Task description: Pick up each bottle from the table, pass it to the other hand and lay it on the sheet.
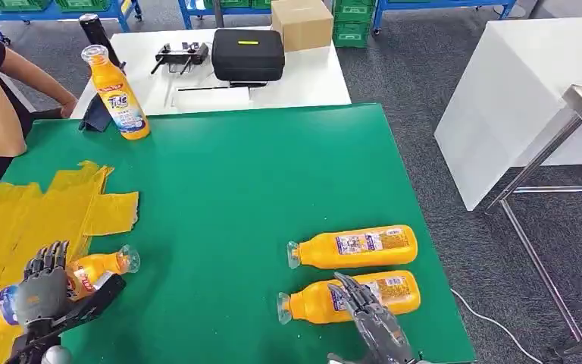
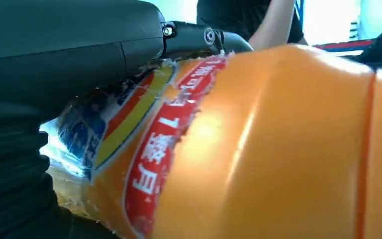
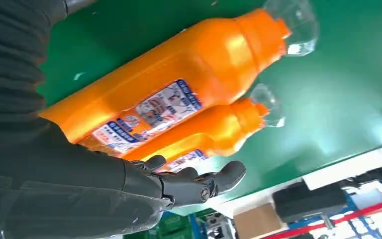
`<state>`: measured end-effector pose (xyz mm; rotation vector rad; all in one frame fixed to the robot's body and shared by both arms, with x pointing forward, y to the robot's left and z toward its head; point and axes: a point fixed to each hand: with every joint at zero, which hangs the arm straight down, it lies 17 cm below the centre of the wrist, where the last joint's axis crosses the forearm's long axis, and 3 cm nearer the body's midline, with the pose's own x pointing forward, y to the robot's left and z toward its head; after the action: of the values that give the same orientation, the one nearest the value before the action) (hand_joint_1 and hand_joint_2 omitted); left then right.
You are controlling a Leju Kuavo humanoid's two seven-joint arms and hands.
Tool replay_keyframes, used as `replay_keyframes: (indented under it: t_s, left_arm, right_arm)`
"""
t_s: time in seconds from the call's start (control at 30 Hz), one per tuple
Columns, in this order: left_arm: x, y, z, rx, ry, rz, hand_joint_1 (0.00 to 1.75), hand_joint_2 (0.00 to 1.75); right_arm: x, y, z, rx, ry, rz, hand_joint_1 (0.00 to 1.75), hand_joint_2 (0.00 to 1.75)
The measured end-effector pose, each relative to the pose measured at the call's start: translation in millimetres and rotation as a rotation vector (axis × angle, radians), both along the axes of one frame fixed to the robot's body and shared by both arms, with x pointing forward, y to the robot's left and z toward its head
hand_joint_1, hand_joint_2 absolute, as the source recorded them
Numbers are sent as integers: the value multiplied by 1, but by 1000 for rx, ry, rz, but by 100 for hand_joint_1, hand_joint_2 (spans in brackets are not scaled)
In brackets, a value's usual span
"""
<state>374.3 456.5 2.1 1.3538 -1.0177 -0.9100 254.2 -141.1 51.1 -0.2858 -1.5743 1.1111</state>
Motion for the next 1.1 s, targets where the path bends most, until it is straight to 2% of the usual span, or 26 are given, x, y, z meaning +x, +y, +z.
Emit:
replay_keyframes:
  t_s: [0.2,0.3,0.53,0.8,1.1]
  left_arm:
    - [5,-15,-15,-220,59,-86,0,175]
    - [-1,-30,-19,-360,66,-156,0,175]
    - [-25,-63,-11,-524,60,-281,0,175]
    - [-49,-100,26,-760,-49,-430,0,175]
    - [-62,-120,58,-829,-129,-495,0,175]
  right_arm:
    - [6,-14,-5,-34,12,-16,0,175]
    - [13,-20,-4,-36,12,-7,0,175]
    - [28,-38,-3,-51,5,-31,0,175]
    - [32,-49,-4,-59,3,-55,0,175]
    - [26,-63,-18,-119,36,-95,0,175]
